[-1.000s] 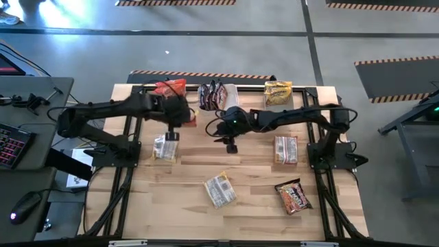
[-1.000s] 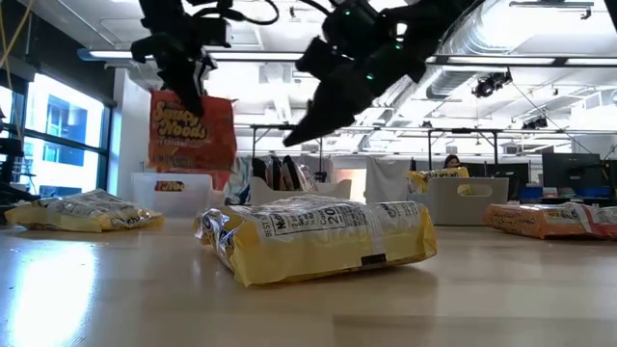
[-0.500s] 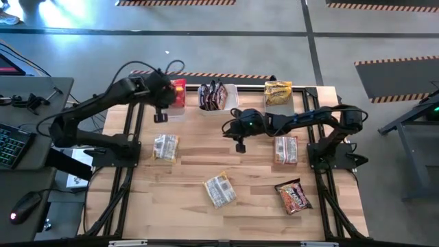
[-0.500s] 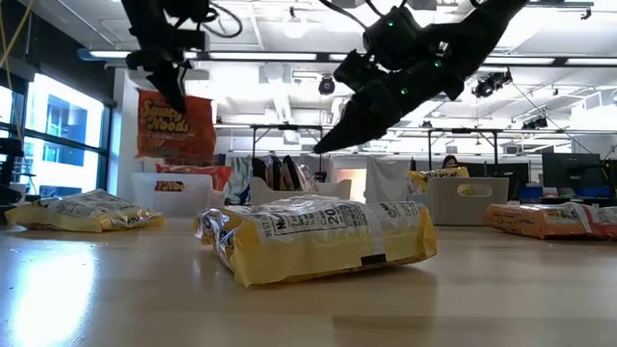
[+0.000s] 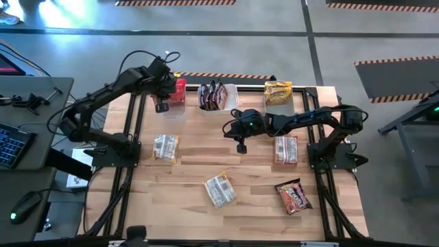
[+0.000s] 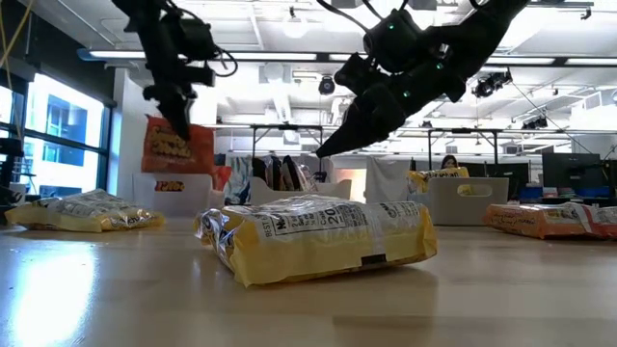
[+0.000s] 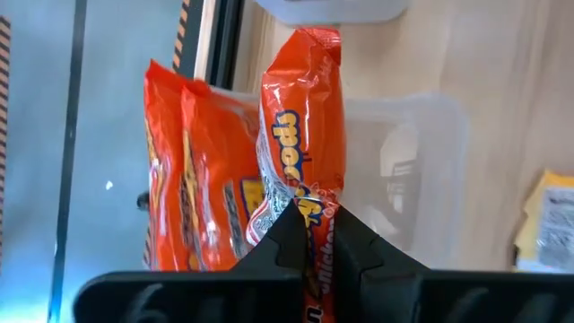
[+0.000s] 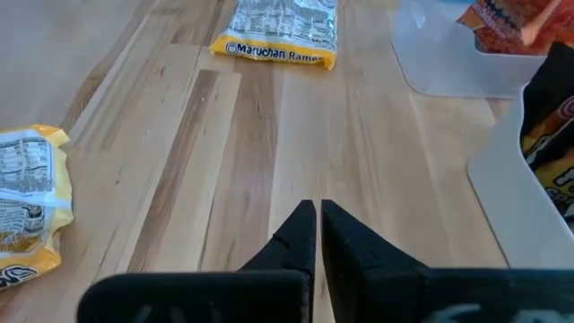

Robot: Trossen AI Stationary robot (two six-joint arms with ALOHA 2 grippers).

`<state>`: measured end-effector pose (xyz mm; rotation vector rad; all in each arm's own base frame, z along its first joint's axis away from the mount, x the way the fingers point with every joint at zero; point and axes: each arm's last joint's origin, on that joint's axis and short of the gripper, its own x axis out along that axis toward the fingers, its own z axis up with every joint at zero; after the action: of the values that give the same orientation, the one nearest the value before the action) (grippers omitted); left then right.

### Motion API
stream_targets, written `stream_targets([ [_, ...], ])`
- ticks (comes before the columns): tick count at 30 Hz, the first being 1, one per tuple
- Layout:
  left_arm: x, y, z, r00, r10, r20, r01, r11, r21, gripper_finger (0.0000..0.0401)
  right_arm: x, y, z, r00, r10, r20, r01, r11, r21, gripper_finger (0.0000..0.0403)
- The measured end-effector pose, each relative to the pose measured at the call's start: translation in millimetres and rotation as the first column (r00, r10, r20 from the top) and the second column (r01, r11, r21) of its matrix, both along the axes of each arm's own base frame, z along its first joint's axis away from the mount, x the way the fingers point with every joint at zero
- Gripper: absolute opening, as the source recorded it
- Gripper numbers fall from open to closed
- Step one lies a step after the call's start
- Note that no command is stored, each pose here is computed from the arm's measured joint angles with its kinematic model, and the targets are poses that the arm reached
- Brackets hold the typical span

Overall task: Sort Maruchan noodles
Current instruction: Put the orange noodle pack into the transparent bin

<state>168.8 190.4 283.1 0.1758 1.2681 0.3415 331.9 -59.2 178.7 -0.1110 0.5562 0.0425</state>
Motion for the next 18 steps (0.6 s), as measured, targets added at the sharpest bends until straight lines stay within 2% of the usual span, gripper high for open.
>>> stream_targets([
  [10, 14, 20, -26, 0.999, -0.048, -0.001, 0.048, 0.997, -0.063, 0.0003, -1, 0, -1, 1.000, 0.003, -0.014, -0.003, 1.000, -0.003, 0.0002],
  [18, 7, 30, -26, 1.000, 0.001, 0.031, 0.000, 0.998, -0.062, 0.0003, -1, 0, -1, 1.000, 0.004, -0.014, -0.004, 1.000, -0.005, 0.0002],
])
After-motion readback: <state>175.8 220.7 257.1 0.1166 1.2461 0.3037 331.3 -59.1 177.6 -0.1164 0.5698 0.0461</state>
